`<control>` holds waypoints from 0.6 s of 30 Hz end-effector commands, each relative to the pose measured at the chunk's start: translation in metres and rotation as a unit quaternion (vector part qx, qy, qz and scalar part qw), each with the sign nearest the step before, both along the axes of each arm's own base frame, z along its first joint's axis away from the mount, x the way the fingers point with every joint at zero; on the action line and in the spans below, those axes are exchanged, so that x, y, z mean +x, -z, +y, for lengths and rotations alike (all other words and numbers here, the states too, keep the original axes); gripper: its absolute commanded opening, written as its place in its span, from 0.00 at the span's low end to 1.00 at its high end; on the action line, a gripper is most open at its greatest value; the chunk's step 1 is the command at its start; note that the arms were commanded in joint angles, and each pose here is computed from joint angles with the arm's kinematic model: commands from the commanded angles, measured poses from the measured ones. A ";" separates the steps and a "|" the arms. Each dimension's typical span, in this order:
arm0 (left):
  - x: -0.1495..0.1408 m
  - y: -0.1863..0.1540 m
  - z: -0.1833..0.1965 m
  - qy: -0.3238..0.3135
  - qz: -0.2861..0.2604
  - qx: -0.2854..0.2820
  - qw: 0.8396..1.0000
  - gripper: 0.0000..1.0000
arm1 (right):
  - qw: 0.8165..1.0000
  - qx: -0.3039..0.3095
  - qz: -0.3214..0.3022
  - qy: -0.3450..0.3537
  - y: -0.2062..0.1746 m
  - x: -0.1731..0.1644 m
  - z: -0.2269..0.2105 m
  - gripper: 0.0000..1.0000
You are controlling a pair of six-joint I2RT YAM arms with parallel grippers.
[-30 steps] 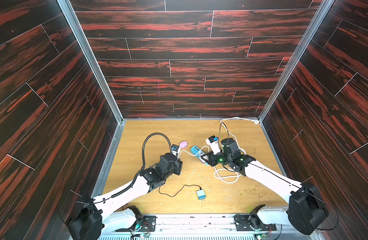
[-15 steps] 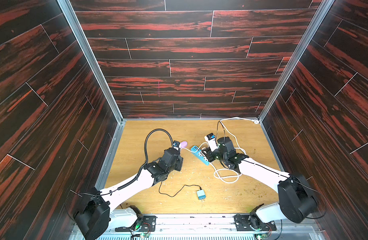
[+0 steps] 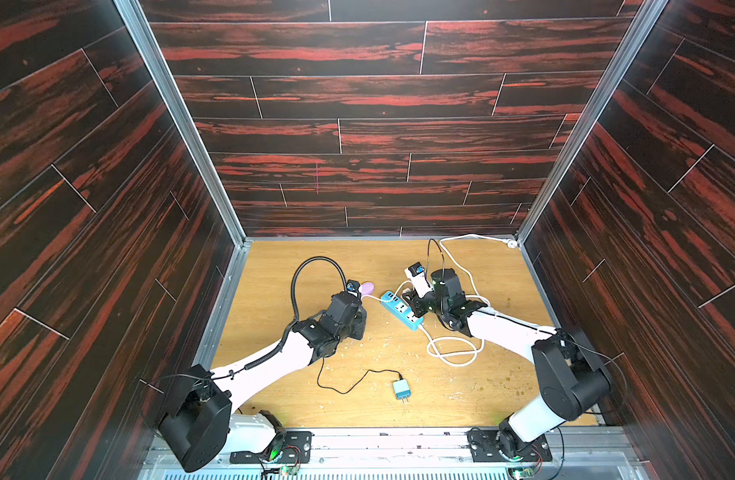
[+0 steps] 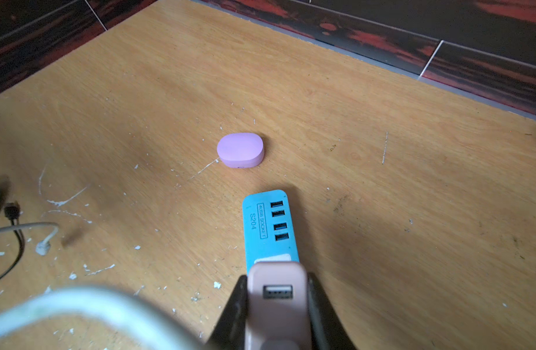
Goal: Charge the bluetooth headset
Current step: Adjust the charging cable at the plug, then insert the plug into the socket.
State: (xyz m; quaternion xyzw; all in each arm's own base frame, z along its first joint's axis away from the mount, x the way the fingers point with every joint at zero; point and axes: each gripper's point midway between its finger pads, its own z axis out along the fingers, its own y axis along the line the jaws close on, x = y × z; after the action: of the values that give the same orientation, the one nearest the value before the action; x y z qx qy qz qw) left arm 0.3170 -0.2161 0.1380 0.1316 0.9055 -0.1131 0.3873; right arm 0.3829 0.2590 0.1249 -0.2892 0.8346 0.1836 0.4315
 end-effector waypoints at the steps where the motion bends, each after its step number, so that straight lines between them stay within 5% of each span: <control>1: 0.005 -0.004 -0.004 0.000 0.007 -0.008 1.000 0.00 | 1.000 0.005 -0.016 -0.020 -0.005 0.008 0.009 0.17; 18: 0.006 0.006 -0.007 0.002 0.022 -0.015 1.000 0.00 | 0.999 -0.003 0.010 -0.048 0.020 0.008 0.018 0.17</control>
State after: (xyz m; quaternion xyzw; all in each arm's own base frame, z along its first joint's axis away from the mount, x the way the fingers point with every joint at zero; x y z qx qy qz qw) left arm 0.3189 -0.2211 0.1266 0.1292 0.9132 -0.1254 0.3657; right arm 0.3853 0.2709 0.1007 -0.3202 0.8333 0.1947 0.4065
